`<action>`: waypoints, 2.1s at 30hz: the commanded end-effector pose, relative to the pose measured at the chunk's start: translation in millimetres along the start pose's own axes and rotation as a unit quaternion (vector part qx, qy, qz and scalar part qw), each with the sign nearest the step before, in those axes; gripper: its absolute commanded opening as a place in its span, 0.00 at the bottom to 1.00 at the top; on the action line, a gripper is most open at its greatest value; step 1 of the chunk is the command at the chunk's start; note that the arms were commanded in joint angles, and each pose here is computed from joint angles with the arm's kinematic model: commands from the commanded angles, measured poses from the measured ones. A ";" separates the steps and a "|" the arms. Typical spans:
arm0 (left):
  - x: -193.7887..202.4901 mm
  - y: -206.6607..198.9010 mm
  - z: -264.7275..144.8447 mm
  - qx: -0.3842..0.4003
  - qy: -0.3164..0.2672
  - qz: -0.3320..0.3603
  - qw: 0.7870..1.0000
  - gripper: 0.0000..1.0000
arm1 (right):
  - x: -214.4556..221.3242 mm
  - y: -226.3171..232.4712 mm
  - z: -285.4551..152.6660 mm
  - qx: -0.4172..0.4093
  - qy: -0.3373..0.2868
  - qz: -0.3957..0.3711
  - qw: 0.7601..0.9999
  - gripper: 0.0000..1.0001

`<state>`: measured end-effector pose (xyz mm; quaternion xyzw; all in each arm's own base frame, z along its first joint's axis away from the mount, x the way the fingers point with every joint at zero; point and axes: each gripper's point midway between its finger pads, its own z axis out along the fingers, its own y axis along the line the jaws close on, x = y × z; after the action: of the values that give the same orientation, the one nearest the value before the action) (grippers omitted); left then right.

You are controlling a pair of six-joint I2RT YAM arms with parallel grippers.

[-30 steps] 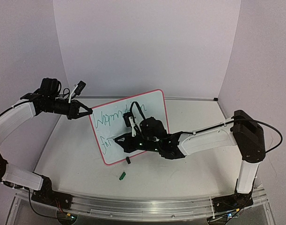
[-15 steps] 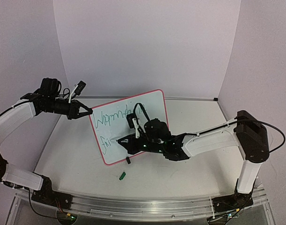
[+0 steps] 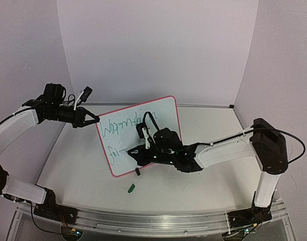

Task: Write a sentence on the whiteboard
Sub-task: Write on the whiteboard with the whiteboard marker without the cap.

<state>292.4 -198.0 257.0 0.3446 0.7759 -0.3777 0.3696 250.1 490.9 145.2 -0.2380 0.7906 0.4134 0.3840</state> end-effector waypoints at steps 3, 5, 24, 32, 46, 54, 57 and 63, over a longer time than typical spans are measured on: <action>23.9 -2.3 15.9 0.010 0.047 -0.020 0.999 0.00 | -14.3 -12.6 -0.5 0.030 -0.022 0.013 0.999 0.00; 24.0 -2.3 16.0 0.010 0.048 -0.020 0.999 0.00 | -16.3 -14.8 -3.8 0.035 -0.026 0.014 0.999 0.00; 24.2 -2.7 15.8 0.010 0.048 -0.020 0.999 0.00 | -43.1 -2.6 -16.6 0.019 -0.059 0.009 0.998 0.00; 25.0 -2.3 16.1 0.009 0.049 -0.022 0.999 0.00 | -46.5 3.1 -12.9 0.006 -0.062 0.005 0.998 0.00; 25.2 -1.7 16.6 0.008 0.050 -0.021 0.998 0.00 | -22.8 3.9 9.6 -0.015 -0.021 0.013 1.000 0.00; 25.3 -1.4 16.5 0.007 0.050 -0.021 0.998 0.00 | -7.1 -6.4 4.4 -0.002 -0.007 0.024 1.000 0.00; 25.2 -1.5 16.8 0.008 0.050 -0.021 0.998 0.00 | 0.7 -11.6 1.1 0.005 -0.001 0.029 1.000 0.00; 25.4 -1.7 16.7 0.008 0.051 -0.021 0.998 0.00 | 0.2 -14.7 -3.9 0.012 -0.006 0.032 0.999 0.00</action>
<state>294.7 -198.5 256.4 0.3434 0.7787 -0.3725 0.3701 248.2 488.0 130.7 -0.2279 0.8000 0.4247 0.3573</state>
